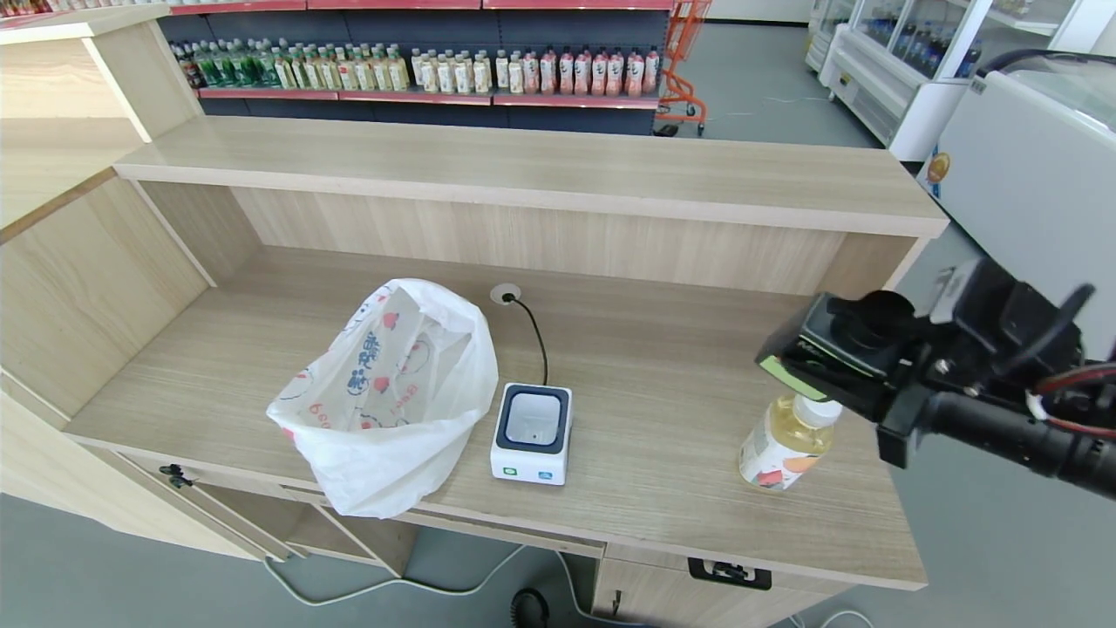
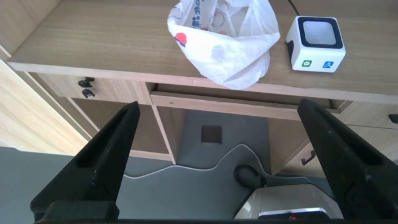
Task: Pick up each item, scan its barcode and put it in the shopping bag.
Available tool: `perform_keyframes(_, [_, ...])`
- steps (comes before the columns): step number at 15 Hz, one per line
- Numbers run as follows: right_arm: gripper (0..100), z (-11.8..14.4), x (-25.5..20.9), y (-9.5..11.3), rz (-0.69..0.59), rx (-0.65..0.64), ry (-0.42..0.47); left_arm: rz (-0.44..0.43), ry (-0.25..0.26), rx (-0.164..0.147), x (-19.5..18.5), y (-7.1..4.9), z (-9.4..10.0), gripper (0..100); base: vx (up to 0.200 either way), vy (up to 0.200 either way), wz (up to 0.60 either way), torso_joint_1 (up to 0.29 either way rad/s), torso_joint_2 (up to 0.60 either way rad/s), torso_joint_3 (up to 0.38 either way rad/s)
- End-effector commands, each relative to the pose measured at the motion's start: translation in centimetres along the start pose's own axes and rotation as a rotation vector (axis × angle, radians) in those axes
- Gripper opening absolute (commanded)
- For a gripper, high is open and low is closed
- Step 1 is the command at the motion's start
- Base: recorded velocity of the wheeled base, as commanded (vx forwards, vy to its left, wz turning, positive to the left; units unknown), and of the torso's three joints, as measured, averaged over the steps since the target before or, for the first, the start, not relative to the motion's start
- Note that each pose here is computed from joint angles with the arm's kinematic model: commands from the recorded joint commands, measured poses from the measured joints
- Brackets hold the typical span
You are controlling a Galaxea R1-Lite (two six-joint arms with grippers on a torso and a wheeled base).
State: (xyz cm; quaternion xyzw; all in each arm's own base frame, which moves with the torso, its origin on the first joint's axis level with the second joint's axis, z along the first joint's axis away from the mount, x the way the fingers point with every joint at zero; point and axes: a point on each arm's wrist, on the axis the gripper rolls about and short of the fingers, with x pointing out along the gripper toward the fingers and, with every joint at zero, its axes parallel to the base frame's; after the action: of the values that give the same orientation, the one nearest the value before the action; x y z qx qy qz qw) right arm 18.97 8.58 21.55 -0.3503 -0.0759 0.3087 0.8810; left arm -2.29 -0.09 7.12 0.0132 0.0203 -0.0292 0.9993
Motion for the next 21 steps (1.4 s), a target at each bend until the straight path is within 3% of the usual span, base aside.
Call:
perform_keyframes(1, [0, 0.6, -5.2, 0.5, -0.067, -0.311, -0.047, 0.000, 0.001, 0.000, 0.0, 0.0, 0.0, 100, 0.000, 0.000, 0.00, 0.000, 0.00, 0.000])
perform_keyframes(3, [0, 0.9, -5.2, 1.3, 0.060, -0.570, -0.221, 0.000, 0.001, 0.000, 0.0, 0.0, 0.0, 100, 0.000, 0.000, 0.00, 0.000, 0.00, 0.000])
perform_keyframes(4, [0, 1.1, -5.3, 1.4, 0.064, -0.711, -0.284, 0.000, 0.001, 0.000, 0.0, 0.0, 0.0, 100, 0.000, 0.000, 0.00, 0.000, 0.00, 0.000])
perform_keyframes(5, [0, 1.6, -6.0, 1.2, 0.027, -0.894, -0.347, 0.000, 0.001, 0.000, 0.0, 0.0, 0.0, 100, 0.000, 0.000, 0.00, 0.000, 0.00, 0.000])
perform_keyframes(8, [0, 2.2, -6.6, 1.4, -0.024, -1.185, -0.464, 0.000, 0.001, 0.000, 0.0, 0.0, 0.0, 100, 0.000, 0.000, 0.00, 0.000, 0.00, 0.000])
perform_keyframes(10, [0, 2.4, -6.6, 1.5, -0.047, -1.259, -0.483, 0.000, 0.001, 0.000, 0.0, 0.0, 0.0, 100, 0.000, 0.000, 0.00, 0.000, 0.00, 0.000])
perform_keyframes(11, [0, 3.3, -6.5, 2.3, -0.150, -1.524, -0.614, 0.000, 0.001, 0.000, 0.0, 0.0, 0.0, 100, 0.000, 0.000, 0.00, 0.000, 0.00, 0.000])
perform_keyframes(14, [0, 3.7, -6.4, 3.5, -0.198, -1.690, -0.712, 0.000, 0.001, 0.000, 0.0, 0.0, 0.0, 100, 0.000, 0.000, 0.00, 0.000, 0.00, 0.000])
perform_keyframes(16, [0, 4.5, -6.9, 3.8, -0.283, -1.784, -0.770, 0.000, 0.001, 0.000, 0.0, 0.0, 0.0, 100, 0.000, 0.000, 0.00, 0.000, 0.00, 0.000])
perform_keyframes(17, [0, 5.3, -7.7, 3.9, -0.390, -1.848, -0.820, 0.000, 0.001, 0.000, 0.0, 0.0, 0.0, 100, 0.000, 0.000, 0.00, 0.000, 0.00, 0.000])
perform_keyframes(21, [0, 5.4, -8.5, 4.2, -0.443, -1.892, -0.899, 0.000, 0.001, 0.000, 0.0, 0.0, 0.0, 100, 0.000, 0.000, 0.00, 0.000, 0.00, 0.000])
